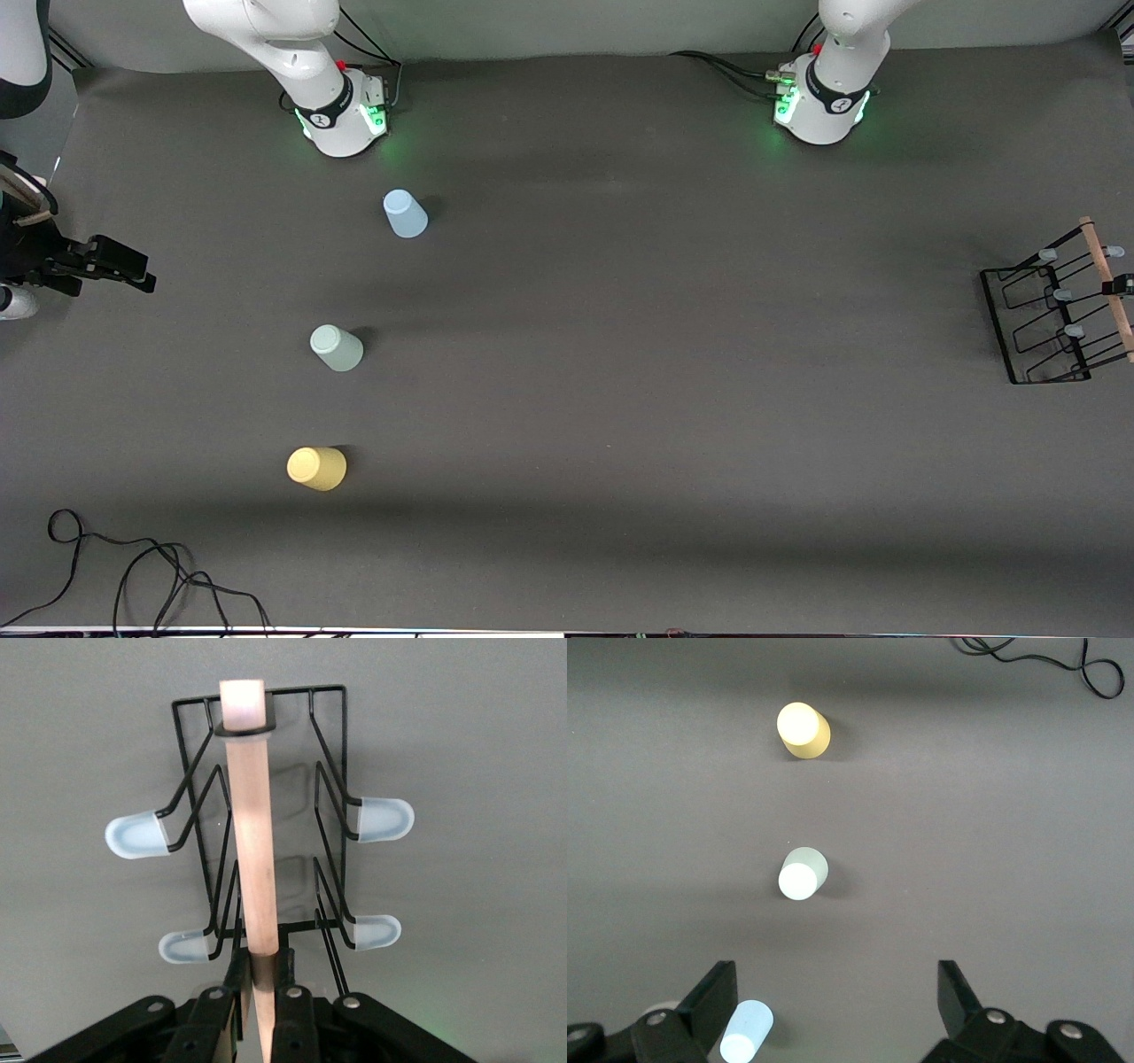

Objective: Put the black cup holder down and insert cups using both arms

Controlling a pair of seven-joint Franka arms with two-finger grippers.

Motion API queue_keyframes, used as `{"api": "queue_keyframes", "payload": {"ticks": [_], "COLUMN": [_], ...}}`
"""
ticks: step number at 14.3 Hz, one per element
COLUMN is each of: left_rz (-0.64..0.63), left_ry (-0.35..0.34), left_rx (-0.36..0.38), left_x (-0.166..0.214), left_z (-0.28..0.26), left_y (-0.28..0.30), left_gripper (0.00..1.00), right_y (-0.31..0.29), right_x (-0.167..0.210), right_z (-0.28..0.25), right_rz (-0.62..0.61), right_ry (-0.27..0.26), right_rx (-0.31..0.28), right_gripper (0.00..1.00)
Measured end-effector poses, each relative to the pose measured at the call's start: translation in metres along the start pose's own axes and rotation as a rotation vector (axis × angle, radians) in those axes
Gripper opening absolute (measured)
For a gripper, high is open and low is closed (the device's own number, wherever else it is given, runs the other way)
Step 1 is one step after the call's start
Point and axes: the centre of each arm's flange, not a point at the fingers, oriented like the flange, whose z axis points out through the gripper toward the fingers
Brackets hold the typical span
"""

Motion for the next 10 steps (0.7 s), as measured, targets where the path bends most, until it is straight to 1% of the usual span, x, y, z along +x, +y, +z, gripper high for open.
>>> {"api": "queue_keyframes", "payload": {"ticks": [8, 9, 10], "left_rz": [-0.008, -0.018, -0.029], "left_ry": [-0.013, -0.023, -0.053], "left_rx": [-0.008, -0.013, -0.028], "left_x": [0.0002, 0.0002, -0.0004], "left_z": [0.0005, 0.0001, 0.0], "left_y": [-0.0007, 0.0011, 0.0069], "left_gripper": [0.15, 0.15, 0.15], "right_y": [0.0, 0.0, 0.0], "right_x": [0.0, 0.0, 0.0], "right_z": [0.0006, 0.0006, 0.0007], "right_rz": [0.0, 0.0, 0.0], "right_ry": [-0.001, -0.001, -0.002], "right_rx": [0.0, 0.0, 0.0], "right_gripper": [1.0, 1.0, 1.0]}}
